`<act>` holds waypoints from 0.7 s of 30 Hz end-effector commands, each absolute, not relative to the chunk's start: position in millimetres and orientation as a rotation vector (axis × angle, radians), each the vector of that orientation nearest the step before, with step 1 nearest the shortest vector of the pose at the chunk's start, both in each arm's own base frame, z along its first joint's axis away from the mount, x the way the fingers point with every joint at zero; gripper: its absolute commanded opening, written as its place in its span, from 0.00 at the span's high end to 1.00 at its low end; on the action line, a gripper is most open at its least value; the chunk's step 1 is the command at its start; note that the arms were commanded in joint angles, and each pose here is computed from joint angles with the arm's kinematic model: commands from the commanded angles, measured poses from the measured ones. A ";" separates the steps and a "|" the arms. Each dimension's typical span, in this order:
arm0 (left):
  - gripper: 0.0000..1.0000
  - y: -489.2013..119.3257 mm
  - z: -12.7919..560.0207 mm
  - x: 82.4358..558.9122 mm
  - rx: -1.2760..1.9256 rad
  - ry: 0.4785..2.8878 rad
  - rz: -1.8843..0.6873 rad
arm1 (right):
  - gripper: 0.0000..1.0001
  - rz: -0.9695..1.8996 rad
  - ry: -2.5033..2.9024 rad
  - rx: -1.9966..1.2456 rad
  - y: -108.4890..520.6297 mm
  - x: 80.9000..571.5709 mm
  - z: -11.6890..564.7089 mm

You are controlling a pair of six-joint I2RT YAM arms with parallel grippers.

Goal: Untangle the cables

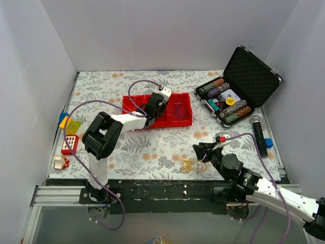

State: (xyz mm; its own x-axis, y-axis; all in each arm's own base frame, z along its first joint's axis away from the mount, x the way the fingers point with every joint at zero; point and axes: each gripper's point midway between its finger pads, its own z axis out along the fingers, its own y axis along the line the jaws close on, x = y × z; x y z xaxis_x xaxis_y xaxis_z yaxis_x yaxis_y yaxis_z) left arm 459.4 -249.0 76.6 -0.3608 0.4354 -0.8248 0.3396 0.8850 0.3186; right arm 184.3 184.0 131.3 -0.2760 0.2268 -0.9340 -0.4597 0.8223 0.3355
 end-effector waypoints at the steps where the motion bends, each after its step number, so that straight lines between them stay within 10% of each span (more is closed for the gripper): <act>1: 0.44 -261.7 118.2 459.1 0.604 1.913 0.015 | 0.53 0.651 1.675 -0.163 182.4 190.4 154.1; 8: 0.02 -268.4 179.2 433.5 0.715 1.826 -0.098 | 0.53 0.638 1.678 -0.171 183.7 192.0 155.9; 21: 0.02 -311.4 227.0 252.0 1.203 1.463 -0.678 | 0.53 0.580 1.656 -0.143 171.8 196.8 174.5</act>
State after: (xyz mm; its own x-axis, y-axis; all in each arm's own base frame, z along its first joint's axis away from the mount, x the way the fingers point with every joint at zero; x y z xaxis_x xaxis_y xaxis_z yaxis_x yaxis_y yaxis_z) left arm 341.3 -275.7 240.3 -0.0182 0.3266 -0.9450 0.7246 0.6556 0.2126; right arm 190.0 180.5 139.7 -0.2423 0.1713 -0.9550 -0.4525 0.8507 0.2674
